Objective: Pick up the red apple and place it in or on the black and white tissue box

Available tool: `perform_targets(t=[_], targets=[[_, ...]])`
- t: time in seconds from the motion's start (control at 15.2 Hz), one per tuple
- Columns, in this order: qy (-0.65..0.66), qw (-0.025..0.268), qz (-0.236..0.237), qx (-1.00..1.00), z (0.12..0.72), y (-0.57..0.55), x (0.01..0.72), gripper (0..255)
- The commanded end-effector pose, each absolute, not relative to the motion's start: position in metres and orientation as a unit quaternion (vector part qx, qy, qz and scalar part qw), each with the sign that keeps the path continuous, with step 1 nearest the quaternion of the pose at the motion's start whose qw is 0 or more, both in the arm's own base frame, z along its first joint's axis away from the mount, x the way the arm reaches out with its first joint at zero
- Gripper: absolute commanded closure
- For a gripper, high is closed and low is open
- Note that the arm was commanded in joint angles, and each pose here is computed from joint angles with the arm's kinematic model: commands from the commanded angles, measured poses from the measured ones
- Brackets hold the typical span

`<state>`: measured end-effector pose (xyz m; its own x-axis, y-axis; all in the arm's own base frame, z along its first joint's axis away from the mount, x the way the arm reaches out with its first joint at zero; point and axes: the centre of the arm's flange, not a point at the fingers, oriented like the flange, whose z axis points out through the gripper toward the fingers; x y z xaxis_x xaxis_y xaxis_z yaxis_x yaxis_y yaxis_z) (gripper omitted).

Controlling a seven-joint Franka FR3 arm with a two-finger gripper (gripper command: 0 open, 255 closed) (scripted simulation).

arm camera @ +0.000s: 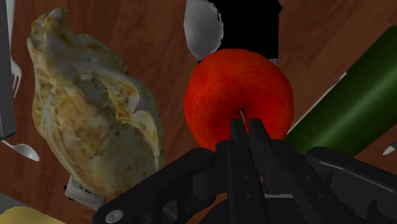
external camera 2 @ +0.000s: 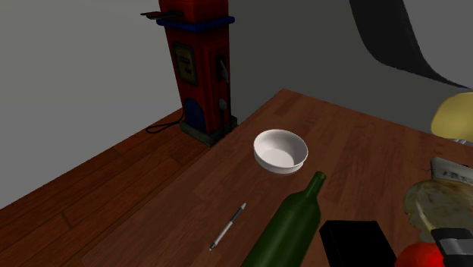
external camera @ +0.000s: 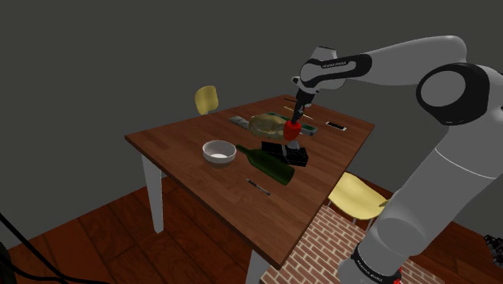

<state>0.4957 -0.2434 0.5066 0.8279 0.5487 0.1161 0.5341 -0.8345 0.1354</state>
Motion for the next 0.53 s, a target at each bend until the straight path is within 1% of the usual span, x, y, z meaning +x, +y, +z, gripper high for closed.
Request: perform_targets(t=[0.0, 0.46], targets=[[0.283, 0.049, 0.075, 0.955, 0.4954, -0.2437, 0.4959, 255], [0.283, 0.049, 0.075, 0.955, 0.4907, -0.2437, 0.4959, 255]])
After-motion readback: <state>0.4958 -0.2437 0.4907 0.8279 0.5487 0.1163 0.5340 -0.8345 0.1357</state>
